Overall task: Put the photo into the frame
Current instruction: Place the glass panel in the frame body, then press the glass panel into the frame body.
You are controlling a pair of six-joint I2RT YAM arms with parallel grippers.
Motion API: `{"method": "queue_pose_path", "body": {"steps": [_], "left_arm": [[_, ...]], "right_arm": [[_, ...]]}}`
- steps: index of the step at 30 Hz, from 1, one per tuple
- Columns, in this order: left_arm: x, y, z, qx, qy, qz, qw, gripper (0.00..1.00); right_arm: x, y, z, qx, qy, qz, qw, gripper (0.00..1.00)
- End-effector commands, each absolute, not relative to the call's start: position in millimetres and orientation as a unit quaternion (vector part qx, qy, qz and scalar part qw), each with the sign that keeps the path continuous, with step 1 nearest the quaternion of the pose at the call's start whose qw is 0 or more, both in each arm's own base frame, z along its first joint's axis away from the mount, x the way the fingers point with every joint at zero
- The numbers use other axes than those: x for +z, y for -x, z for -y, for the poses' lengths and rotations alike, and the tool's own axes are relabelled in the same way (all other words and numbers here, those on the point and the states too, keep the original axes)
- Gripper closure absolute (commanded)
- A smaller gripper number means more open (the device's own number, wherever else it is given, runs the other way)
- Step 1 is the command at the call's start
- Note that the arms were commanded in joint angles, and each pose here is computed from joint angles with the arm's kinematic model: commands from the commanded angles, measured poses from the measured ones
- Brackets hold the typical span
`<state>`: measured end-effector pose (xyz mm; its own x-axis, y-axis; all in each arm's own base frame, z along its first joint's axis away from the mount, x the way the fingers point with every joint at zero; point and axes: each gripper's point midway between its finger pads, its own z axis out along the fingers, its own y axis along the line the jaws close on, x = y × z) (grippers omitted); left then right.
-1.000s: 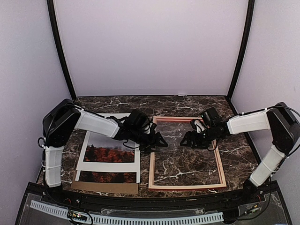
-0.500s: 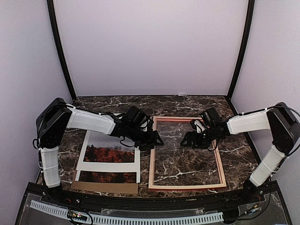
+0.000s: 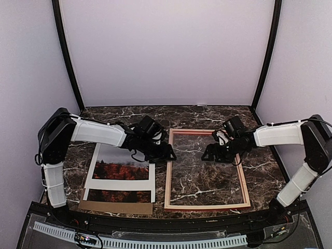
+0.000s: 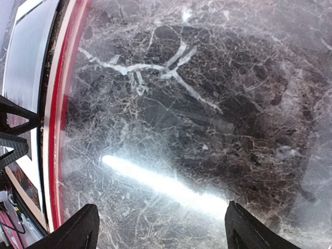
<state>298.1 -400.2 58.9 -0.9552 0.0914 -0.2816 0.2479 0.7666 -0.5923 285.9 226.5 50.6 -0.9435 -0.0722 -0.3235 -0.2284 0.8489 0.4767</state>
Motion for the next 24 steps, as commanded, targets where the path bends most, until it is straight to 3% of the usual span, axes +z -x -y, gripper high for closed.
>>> {"method": "queue_pose_path", "body": {"steps": [1, 13, 24], "left_arm": [[96.0, -307.1, 395.4, -0.321, -0.113, -0.925, 0.166, 0.37], [111.9, -319.9, 387.8, -0.29, -0.144, -0.921, 0.216, 0.38], [131.3, -353.0, 387.0, -0.231, -0.18, -0.914, 0.282, 0.38]], "right_arm": [[87.2, -299.3, -215.3, 0.245, 0.076, -0.946, 0.199, 0.15], [94.0, -307.7, -97.7, 0.103, -0.035, -0.96, 0.257, 0.14], [57.1, -303.3, -73.6, 0.071, -0.061, -0.969, 0.229, 0.22]]}}
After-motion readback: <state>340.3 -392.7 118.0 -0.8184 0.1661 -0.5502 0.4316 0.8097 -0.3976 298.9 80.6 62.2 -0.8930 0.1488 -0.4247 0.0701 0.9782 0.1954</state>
